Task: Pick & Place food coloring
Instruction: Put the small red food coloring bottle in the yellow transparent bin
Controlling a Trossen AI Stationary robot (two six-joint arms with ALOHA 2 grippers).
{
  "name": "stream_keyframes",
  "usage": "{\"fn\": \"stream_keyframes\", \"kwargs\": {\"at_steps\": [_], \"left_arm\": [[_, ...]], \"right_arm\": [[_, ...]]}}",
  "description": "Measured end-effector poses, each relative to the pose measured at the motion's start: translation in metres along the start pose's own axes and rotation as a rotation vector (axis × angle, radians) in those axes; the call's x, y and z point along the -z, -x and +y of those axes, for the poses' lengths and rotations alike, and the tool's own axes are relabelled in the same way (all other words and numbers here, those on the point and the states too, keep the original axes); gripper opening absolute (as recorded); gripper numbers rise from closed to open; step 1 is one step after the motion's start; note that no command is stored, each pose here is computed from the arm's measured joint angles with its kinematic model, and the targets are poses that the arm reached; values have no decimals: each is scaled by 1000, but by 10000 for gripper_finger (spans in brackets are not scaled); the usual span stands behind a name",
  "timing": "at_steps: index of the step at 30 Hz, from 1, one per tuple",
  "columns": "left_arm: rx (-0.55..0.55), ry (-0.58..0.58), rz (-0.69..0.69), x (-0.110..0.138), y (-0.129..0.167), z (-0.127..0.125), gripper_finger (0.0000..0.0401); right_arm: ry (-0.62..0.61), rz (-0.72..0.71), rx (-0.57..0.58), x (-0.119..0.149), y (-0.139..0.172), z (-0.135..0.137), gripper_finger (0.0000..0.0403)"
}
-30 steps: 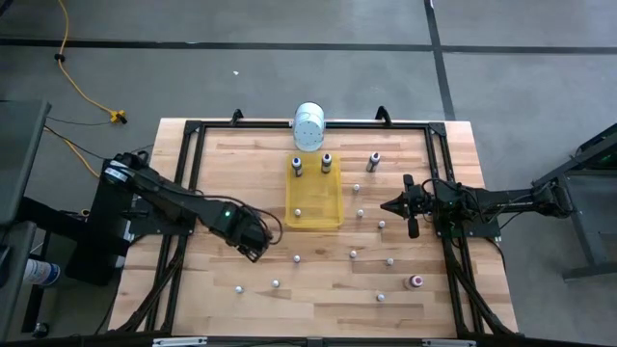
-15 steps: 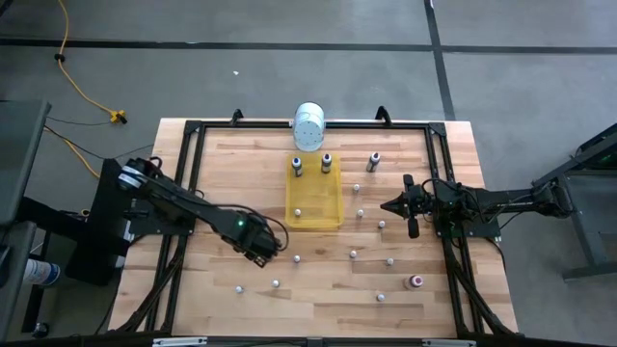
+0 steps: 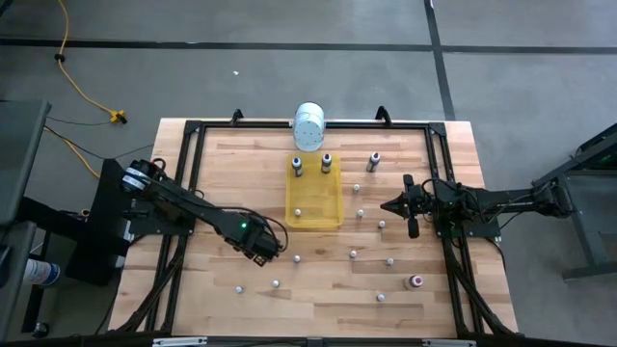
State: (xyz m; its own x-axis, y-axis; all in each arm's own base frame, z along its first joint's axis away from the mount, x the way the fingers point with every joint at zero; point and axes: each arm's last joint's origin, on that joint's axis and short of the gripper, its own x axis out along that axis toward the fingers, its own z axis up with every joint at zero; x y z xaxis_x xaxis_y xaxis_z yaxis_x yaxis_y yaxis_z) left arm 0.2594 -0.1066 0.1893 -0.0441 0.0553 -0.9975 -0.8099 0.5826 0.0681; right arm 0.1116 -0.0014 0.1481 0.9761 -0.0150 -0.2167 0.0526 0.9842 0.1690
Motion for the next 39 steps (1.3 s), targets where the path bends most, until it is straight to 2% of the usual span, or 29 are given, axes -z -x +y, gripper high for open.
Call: {"fn": "stream_keyframes", "kwargs": {"at_steps": [6,23,34,39], "left_arm": [[36,-3,43,2,-12,1,147],[55,-57,38,2,-13,-1,145],[54,-63,30,1,-13,-1,71],[57,-78,29,1,-13,-1,51]], "right_arm": [[0,0,0,0,0,0,0],[0,0,0,0,0,0,0],[0,0,0,0,0,0,0],[0,0,0,0,0,0,0]]}}
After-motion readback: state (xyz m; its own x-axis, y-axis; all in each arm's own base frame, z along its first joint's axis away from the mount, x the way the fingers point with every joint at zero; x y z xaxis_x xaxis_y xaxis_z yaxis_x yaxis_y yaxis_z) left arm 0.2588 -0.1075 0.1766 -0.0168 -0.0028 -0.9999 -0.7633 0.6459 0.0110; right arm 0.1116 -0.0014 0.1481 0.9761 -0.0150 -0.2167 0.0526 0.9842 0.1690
